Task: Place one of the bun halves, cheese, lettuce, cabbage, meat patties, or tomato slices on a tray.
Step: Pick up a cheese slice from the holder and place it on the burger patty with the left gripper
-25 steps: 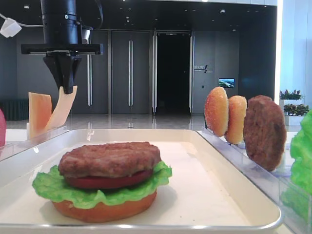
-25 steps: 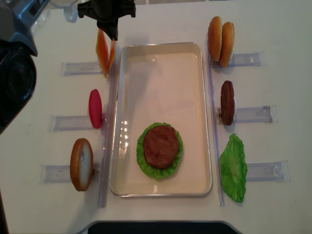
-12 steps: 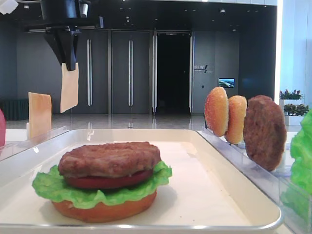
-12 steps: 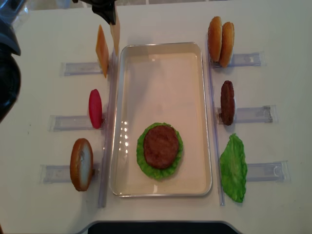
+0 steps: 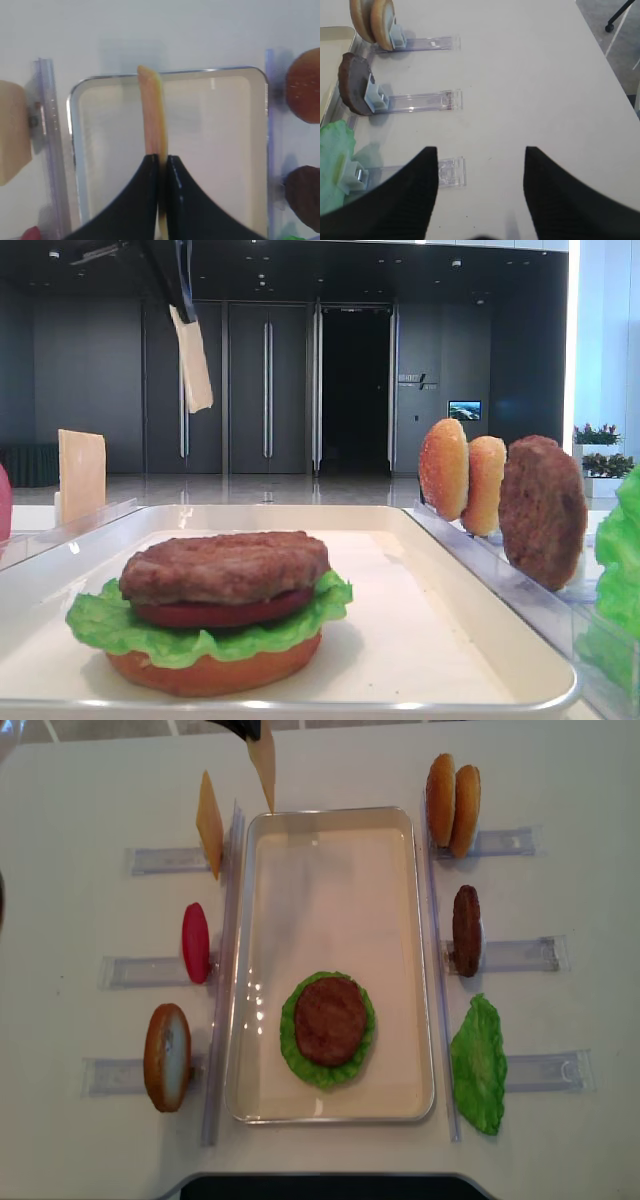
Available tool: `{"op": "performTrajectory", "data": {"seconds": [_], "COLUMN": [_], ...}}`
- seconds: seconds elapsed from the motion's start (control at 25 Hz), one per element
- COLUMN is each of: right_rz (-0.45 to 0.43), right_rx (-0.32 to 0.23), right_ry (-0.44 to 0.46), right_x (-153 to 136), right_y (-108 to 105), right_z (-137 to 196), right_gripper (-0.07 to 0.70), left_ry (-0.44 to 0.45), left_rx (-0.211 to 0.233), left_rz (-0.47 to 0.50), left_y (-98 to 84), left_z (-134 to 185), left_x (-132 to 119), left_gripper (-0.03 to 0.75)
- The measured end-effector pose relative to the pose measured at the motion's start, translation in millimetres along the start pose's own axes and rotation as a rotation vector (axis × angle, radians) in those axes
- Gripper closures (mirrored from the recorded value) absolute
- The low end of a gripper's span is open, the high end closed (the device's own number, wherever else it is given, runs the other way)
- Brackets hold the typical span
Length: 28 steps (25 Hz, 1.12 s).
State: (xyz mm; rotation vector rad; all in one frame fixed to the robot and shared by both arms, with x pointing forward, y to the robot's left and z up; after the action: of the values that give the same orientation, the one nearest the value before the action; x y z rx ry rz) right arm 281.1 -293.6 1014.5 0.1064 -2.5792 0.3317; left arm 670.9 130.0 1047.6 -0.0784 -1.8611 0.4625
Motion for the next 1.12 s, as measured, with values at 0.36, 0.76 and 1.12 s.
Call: {"op": "performTrajectory", "data": {"seconds": [0.36,0.76,1.12], "right_rz": [0.000,0.000,0.000], "right_rx": [0.000,0.000,0.000], "right_ry": [0.000,0.000,0.000], "right_x": [0,0,0], "right_y": [0,0,0], "right_z": [0,0,0], "right_gripper": [0.233,0.233,0.233], "left_ry": [0.060,0.117,0.292], "left_rx": [-0.046,-0.128,-0.160], "left_rz": [0.214,0.338,0.302], "left_y": [-32.3,-58.4,-29.0], "left_z": [17,42,89], "left_x": [28,42,12], "left_gripper": [0.699,0.699,0.699]}}
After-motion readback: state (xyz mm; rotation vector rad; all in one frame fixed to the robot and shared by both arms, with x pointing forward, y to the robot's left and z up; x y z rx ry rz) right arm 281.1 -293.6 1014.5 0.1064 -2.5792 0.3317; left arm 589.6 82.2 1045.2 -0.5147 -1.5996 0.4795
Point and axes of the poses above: a point on each arm's last joint axis where the gripper is mounted, x pointing back along that axis away from the gripper, y along the wrist's bending axis when the last joint is at zero, z = x × y, the point moved 6 cm from there along -x, pointing out along that axis toward the gripper, and after that the axes turned 15 degrees about x, right-handed, at the moved point
